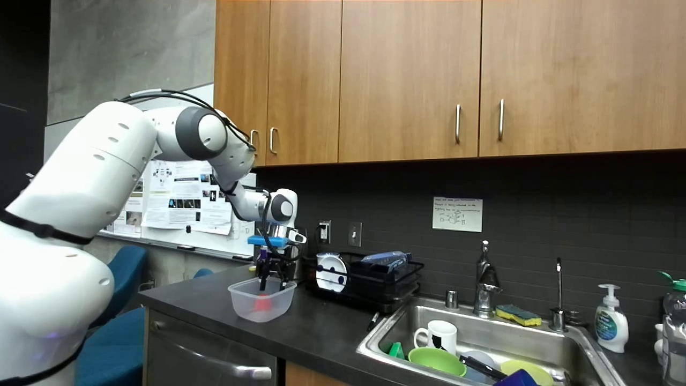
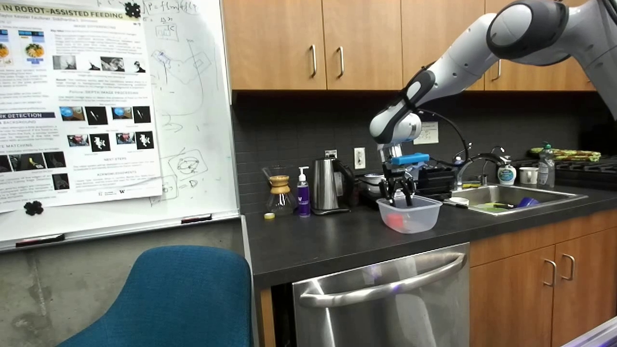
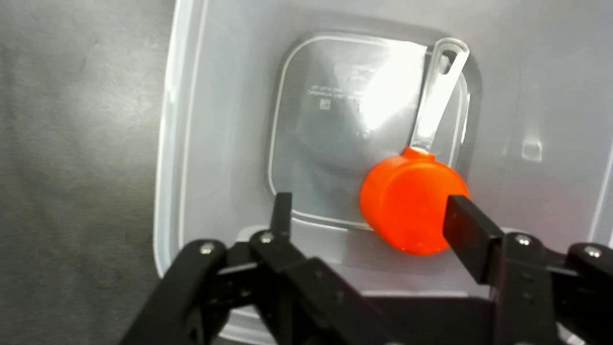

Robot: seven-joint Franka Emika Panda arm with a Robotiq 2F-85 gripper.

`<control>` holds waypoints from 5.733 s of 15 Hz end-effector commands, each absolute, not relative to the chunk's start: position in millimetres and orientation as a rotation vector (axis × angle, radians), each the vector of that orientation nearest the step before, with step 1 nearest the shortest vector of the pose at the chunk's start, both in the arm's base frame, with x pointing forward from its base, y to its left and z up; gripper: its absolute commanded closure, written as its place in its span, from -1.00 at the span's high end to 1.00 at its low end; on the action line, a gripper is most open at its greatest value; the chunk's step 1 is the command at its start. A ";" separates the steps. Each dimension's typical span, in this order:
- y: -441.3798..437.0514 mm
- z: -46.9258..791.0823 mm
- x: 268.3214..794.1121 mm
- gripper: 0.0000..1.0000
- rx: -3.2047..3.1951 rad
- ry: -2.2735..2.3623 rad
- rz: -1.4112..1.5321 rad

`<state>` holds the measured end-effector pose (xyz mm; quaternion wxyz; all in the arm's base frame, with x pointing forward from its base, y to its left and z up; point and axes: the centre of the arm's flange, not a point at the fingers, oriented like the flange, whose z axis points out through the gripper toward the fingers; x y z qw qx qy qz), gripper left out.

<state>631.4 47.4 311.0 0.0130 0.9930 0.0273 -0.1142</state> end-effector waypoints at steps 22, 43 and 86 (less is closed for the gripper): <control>102.2 285.2 595.9 0.46 3.115 0.225 -0.466; 62.0 321.3 599.1 1.00 3.113 0.140 -0.388; 150.0 306.1 620.7 1.00 2.839 0.547 -0.412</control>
